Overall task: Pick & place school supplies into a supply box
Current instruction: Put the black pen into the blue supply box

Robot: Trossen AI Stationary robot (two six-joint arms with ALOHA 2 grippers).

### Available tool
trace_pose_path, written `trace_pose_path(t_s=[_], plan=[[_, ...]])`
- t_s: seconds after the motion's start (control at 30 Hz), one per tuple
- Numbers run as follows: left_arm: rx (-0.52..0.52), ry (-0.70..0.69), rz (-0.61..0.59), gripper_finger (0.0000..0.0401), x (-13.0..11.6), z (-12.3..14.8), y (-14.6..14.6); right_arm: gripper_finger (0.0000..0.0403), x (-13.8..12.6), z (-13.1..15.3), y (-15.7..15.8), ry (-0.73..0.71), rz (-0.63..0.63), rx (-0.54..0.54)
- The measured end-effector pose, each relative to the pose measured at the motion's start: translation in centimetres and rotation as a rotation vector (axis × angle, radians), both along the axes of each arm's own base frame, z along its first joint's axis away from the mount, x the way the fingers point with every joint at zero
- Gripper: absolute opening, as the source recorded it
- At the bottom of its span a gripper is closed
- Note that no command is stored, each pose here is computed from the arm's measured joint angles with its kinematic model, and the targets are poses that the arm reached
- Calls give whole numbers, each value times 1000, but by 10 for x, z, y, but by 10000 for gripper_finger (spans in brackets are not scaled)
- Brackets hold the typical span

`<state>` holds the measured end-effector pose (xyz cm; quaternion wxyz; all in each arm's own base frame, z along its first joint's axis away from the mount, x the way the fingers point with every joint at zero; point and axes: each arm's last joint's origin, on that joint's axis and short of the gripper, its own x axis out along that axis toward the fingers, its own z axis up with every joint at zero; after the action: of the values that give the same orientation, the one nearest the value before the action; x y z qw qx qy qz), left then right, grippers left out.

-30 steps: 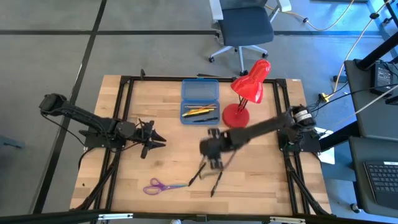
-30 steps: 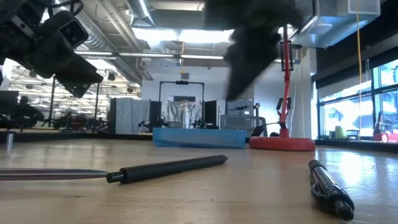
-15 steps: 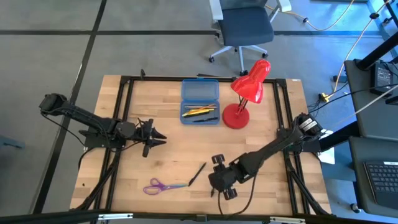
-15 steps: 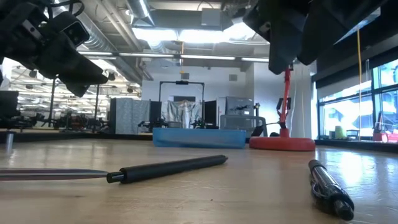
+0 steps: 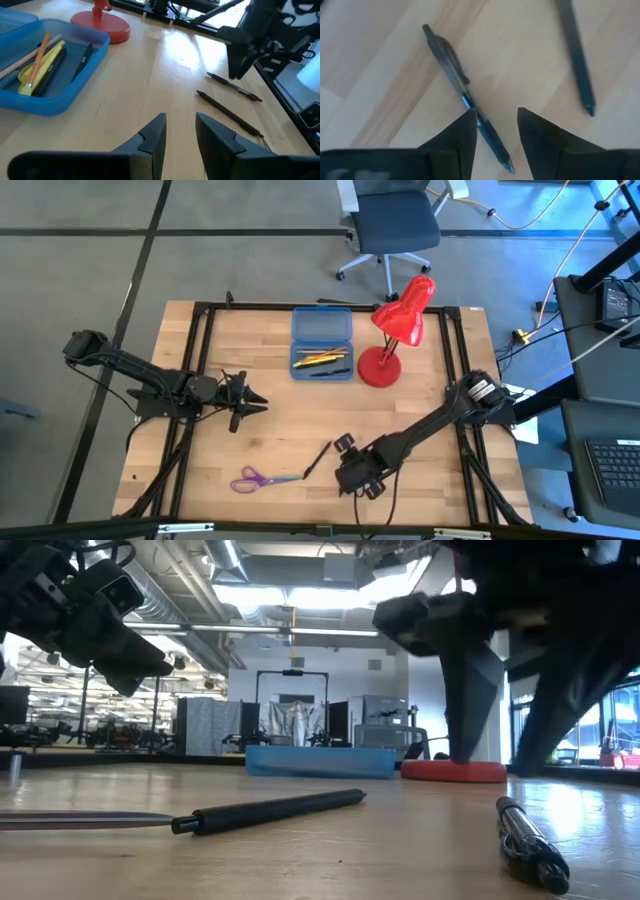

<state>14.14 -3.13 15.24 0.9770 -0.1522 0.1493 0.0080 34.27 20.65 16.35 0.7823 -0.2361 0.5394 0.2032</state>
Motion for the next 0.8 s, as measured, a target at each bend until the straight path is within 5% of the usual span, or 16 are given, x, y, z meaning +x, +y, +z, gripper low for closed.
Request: trace_pose_path(t_s=[0.47, 0.8], plan=[[4, 8, 0, 98, 0, -1, 0, 143, 7, -30, 3, 90, 31, 54], [4, 8, -1, 98, 0, -1, 0, 61, 8, -31, 1, 100, -33, 76]])
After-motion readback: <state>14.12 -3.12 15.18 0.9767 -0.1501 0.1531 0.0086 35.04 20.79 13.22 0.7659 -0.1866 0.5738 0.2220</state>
